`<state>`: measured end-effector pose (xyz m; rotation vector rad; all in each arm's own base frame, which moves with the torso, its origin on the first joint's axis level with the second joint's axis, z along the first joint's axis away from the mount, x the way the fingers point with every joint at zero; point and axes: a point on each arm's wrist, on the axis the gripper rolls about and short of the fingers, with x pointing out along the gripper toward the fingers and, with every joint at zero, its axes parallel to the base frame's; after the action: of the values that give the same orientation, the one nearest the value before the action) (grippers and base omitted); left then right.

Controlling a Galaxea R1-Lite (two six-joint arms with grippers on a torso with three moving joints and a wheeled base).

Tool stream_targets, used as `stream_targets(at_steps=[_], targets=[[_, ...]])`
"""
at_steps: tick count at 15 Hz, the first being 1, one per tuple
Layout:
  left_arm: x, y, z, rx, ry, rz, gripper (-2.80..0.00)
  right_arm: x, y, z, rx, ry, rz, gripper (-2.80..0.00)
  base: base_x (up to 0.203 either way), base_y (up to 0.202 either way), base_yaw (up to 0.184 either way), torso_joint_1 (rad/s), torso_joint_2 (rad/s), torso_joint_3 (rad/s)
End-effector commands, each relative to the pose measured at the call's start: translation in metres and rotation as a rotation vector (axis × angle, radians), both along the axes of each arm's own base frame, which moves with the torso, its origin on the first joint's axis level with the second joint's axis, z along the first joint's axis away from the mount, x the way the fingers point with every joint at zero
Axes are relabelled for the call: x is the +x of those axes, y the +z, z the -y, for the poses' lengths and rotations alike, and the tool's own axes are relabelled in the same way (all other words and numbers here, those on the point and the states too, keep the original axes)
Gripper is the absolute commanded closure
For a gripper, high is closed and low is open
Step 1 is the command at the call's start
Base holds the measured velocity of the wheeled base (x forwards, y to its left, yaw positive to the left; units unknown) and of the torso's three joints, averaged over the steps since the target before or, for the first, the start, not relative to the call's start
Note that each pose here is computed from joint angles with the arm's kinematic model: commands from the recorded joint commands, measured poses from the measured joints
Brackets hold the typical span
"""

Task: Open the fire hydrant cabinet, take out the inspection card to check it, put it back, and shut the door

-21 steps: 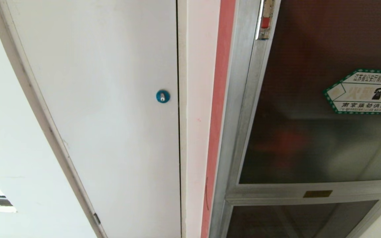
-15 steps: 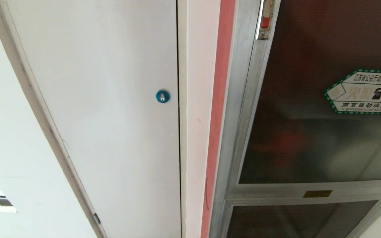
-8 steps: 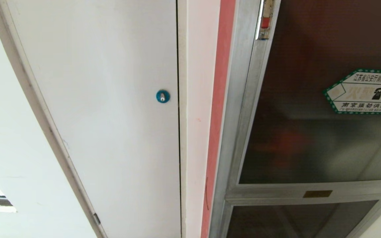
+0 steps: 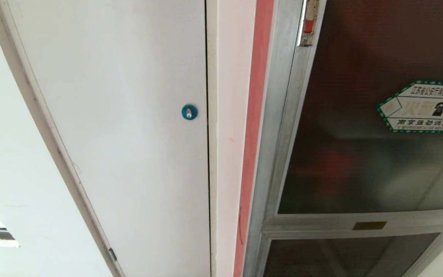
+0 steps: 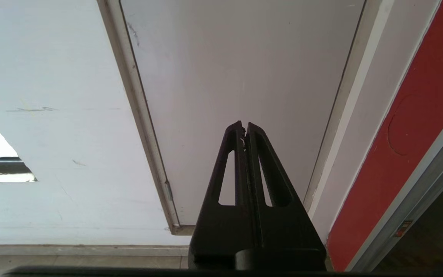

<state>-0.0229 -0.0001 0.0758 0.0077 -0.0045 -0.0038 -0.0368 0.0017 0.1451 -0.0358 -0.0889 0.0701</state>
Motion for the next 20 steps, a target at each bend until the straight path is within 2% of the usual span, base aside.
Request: stream_targets(at_steps=[1, 6, 10, 14, 16, 20], targets=[[0.0, 0.0, 0.0, -0.002, 0.001, -0.003, 0.0, 0.012, 0.027, -0.001, -0.003, 0.048, -0.05, 0.0, 0.0, 0.0, 0.0, 0.0, 0.0, 0.0], [0.0, 0.0, 0.0, 0.0, 0.001, -0.003, 0.0, 0.055, 0.095, -0.006, -0.004, 0.269, -0.127, 0.0, 0.0, 0.0, 0.0, 0.0, 0.0, 0.0], [0.0, 0.0, 0.0, 0.0, 0.0, -0.002, 0.0, 0.107, 0.135, -0.01, 0.005, 0.431, -0.193, 0.0, 0.0, 0.0, 0.0, 0.0, 0.0, 0.0], [0.0, 0.0, 0.0, 0.0, 0.001, -0.003, 0.0, 0.16, 0.169, -0.03, -0.005, 0.598, -0.219, 0.0, 0.0, 0.0, 0.0, 0.0, 0.0, 0.0], [0.0, 0.0, 0.0, 0.0, -0.001, -0.003, 0.0, 0.179, 0.183, -0.049, -0.018, 0.627, -0.214, 0.0, 0.0, 0.0, 0.0, 0.0, 0.0, 0.0], [0.0, 0.0, 0.0, 0.0, 0.0, -0.002, 0.0, 0.209, 0.208, -0.08, -0.024, 0.598, -0.174, 0.0, 0.0, 0.0, 0.0, 0.0, 0.0, 0.0]])
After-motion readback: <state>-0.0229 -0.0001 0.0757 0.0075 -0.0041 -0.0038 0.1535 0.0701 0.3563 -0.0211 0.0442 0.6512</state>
